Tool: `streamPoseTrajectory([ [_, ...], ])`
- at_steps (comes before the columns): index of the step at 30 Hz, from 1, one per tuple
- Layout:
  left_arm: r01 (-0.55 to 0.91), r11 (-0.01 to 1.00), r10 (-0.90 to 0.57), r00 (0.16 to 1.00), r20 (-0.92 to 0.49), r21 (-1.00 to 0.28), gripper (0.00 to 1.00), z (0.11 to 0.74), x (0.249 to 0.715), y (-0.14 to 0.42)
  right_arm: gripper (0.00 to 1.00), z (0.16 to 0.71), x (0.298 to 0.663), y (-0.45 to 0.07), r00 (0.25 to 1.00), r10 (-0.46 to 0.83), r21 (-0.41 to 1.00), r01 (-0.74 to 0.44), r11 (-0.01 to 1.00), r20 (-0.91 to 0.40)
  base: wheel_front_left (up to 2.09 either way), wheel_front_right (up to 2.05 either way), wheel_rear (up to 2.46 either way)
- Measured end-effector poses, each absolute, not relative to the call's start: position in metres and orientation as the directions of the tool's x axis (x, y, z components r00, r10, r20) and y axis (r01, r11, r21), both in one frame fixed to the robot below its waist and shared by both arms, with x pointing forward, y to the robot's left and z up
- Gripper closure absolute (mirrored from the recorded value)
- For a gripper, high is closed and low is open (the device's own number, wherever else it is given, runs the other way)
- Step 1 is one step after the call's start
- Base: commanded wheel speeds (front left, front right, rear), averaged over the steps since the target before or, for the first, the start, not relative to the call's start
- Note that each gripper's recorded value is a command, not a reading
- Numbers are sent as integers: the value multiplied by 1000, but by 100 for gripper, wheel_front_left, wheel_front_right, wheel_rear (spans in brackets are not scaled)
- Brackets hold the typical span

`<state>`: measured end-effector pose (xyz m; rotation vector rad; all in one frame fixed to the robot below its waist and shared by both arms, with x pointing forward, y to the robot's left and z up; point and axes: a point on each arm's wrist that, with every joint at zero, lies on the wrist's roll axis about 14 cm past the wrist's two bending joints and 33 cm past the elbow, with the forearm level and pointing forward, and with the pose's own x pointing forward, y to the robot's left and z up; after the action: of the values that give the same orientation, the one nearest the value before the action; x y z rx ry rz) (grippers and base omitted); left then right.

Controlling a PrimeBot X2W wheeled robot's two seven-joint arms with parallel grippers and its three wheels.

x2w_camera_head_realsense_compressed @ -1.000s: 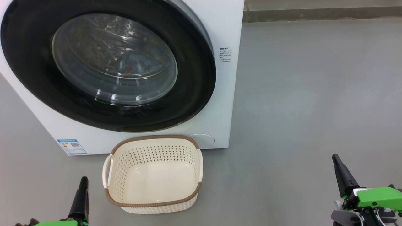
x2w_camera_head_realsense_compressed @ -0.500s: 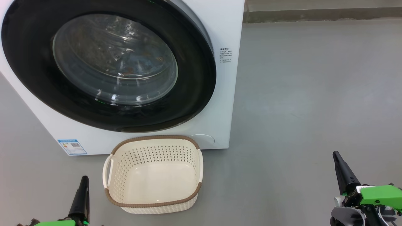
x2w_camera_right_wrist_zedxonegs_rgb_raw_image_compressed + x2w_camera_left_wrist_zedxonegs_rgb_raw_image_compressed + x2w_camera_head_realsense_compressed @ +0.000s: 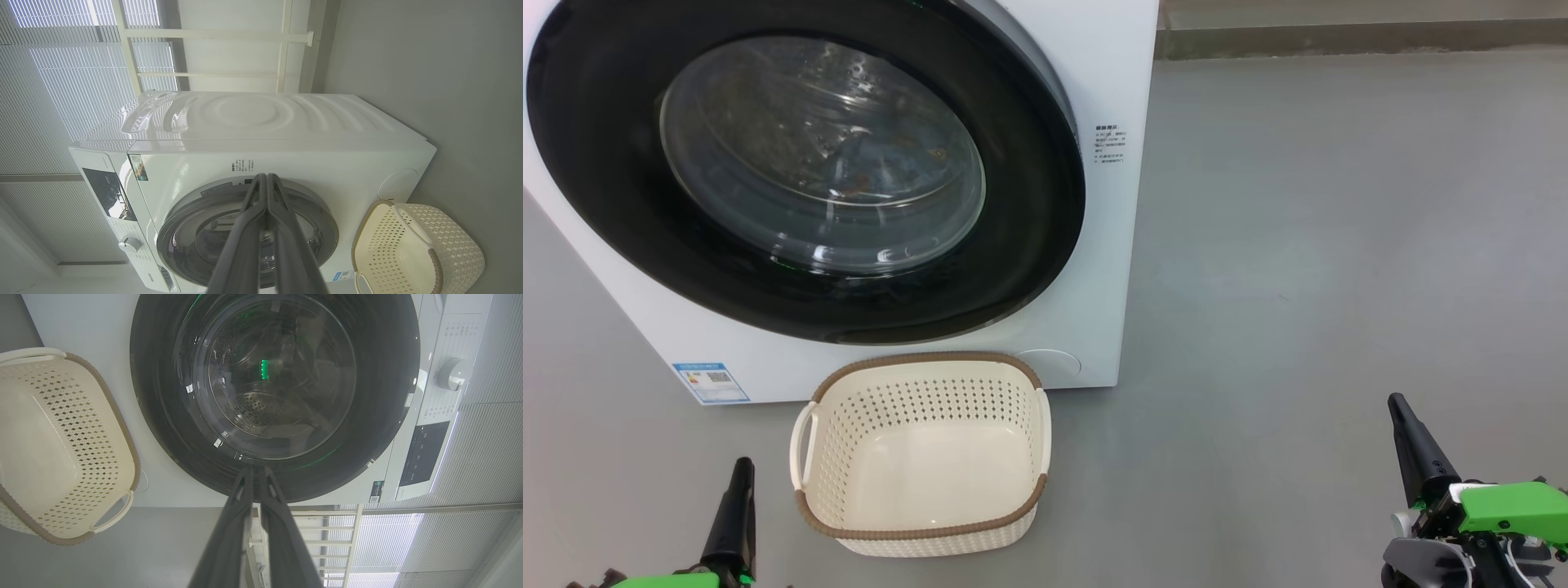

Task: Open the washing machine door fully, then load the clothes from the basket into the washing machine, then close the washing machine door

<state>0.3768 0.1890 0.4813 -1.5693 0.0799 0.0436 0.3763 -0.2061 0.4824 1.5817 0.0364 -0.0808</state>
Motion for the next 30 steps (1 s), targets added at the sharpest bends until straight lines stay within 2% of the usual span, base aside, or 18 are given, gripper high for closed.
streamPoseTrajectory([
  [30, -78, 1, -23, 997, -78, -997, 100, 481, 377, 189, 100, 482, 376, -206, 997, -29, 997, 74, -14, -75, 0, 0, 0],
])
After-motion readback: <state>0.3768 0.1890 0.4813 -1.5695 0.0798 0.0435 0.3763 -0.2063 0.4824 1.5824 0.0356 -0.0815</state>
